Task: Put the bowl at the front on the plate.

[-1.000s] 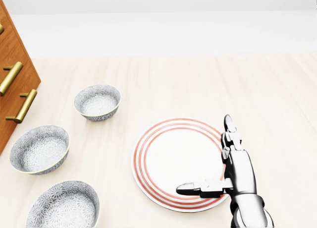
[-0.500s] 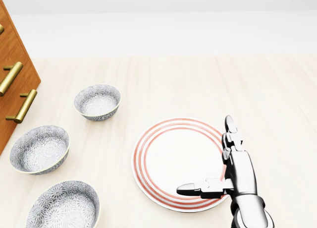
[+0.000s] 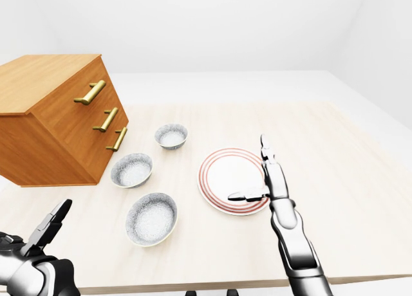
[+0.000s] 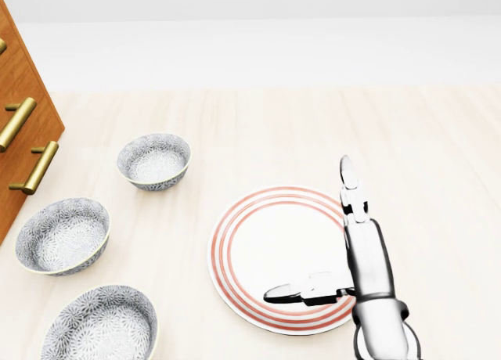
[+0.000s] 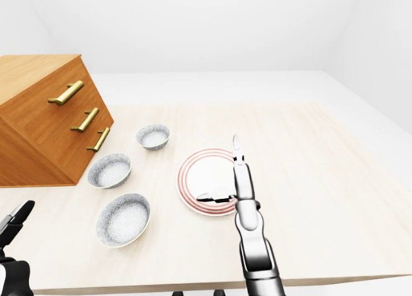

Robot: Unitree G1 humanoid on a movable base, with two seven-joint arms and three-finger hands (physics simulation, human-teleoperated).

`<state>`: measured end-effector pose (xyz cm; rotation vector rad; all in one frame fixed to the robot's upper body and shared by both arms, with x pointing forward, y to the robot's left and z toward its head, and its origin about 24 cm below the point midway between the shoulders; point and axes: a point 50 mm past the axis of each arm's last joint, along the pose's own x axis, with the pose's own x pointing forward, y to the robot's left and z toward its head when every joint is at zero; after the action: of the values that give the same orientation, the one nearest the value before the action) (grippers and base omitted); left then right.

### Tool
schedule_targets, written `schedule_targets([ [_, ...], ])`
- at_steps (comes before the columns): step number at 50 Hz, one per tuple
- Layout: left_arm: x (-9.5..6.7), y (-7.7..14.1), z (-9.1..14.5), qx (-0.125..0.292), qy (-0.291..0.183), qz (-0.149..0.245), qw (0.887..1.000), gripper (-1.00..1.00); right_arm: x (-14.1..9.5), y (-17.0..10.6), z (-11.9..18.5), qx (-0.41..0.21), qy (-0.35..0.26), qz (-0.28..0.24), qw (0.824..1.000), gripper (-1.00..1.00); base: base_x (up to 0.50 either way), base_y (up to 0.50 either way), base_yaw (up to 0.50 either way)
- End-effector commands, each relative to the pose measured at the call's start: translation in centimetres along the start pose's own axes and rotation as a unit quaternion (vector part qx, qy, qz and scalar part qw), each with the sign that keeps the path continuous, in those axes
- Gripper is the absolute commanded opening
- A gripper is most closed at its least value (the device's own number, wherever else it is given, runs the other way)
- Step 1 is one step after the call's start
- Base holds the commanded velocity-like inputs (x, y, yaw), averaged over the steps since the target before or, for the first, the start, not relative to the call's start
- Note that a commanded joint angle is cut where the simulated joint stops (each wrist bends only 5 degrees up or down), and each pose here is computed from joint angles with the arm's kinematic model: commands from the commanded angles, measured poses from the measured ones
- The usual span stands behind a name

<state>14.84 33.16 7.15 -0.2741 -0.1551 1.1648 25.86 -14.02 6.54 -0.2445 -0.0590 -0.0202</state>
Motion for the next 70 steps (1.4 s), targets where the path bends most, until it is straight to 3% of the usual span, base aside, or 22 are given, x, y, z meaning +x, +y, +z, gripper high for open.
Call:
schedule_targets([
  [1,0.0,0.0,0.1,0.001,-0.001,-0.001,1.0,1.0,0.8,1.8,4.4,-0.136,-0.1,0.02,0.986,1.0,0.0,0.0,0.0],
  [6,0.0,0.0,-0.1,0.002,0.0,0.001,1.0,1.0,1.3,3.2,7.6,-0.239,-0.162,0.047,0.956,1.0,0.0,0.0,0.0],
  [12,0.0,0.0,0.0,0.002,0.001,-0.001,1.0,1.0,1.9,4.0,9.2,-0.31,-0.178,0.065,0.932,1.0,0.0,0.0,0.0],
  [14,0.0,0.0,0.0,0.002,0.002,-0.001,1.0,1.0,2.0,4.5,10.0,-0.341,-0.184,0.082,0.918,1.0,0.0,0.0,0.0],
  [15,0.0,-0.1,0.0,0.002,0.002,-0.001,1.0,1.0,1.9,5.0,10.4,-0.388,-0.188,0.099,0.897,1.0,0.0,0.0,0.0],
  [18,0.0,0.0,-0.1,0.002,0.003,0.0,1.0,1.0,2.2,5.3,10.4,-0.415,-0.169,0.118,0.886,1.0,0.0,0.0,0.0],
  [19,0.0,0.0,-0.1,0.002,0.003,-0.001,1.0,1.0,2.3,5.9,10.0,-0.461,-0.147,0.154,0.861,1.0,0.0,0.0,0.0],
  [21,0.0,-0.1,-0.1,0.003,0.003,-0.002,1.0,1.0,2.4,6.0,10.2,-0.483,-0.131,0.156,0.851,1.0,0.0,0.0,0.0],
  [22,0.0,-0.1,-0.1,0.004,0.003,-0.002,1.0,1.0,2.5,6.4,10.4,-0.513,-0.119,0.172,0.833,1.0,0.0,0.0,0.0],
  [24,0.0,-0.1,-0.1,0.004,0.002,-0.002,1.0,1.0,2.5,6.3,10.6,-0.53,-0.103,0.172,0.824,1.0,0.0,0.0,0.0],
  [25,0.0,-0.1,0.0,0.003,0.003,-0.002,1.0,1.0,2.6,6.5,10.7,-0.55,-0.089,0.18,0.811,1.0,0.0,0.0,0.0],
  [30,0.0,-0.1,-0.1,0.004,0.002,-0.001,1.0,1.0,2.6,6.0,11.6,-0.565,-0.078,0.157,0.806,1.0,0.0,0.0,0.0],
  [33,0.0,-0.1,-0.1,0.004,0.002,-0.001,1.0,1.0,2.6,5.5,13.0,-0.593,-0.083,0.113,0.793,1.0,0.0,0.0,0.0],
  [39,0.0,-0.1,-0.1,0.005,0.001,-0.001,1.0,1.0,1.7,5.5,14.6,-0.591,-0.105,0.084,0.795,1.0,0.0,0.0,0.0],
  [41,0.0,-0.1,0.0,0.005,0.001,-0.001,1.0,1.0,1.5,5.6,14.6,-0.589,-0.106,0.085,0.796,1.0,0.0,0.0,0.0],
  [42,0.0,-0.1,-0.1,0.005,0.001,-0.001,1.0,1.0,1.7,5.7,14.3,-0.606,-0.094,0.081,0.786,1.0,0.0,0.0,0.0],
  [46,0.0,-0.1,0.1,0.004,0.001,-0.001,1.0,1.0,1.3,5.7,14.0,-0.594,-0.094,0.087,0.794,1.0,0.0,0.0,0.0],
  [58,0.0,0.0,0.1,0.002,0.004,-0.001,1.0,1.0,0.3,6.3,13.5,-0.617,-0.081,0.083,0.778,1.0,0.0,0.0,0.0],
  [70,0.0,0.0,0.1,0.002,0.005,-0.001,1.0,1.0,-0.3,6.5,14.0,-0.611,-0.087,0.075,0.784,1.0,0.0,0.0,0.0],
])
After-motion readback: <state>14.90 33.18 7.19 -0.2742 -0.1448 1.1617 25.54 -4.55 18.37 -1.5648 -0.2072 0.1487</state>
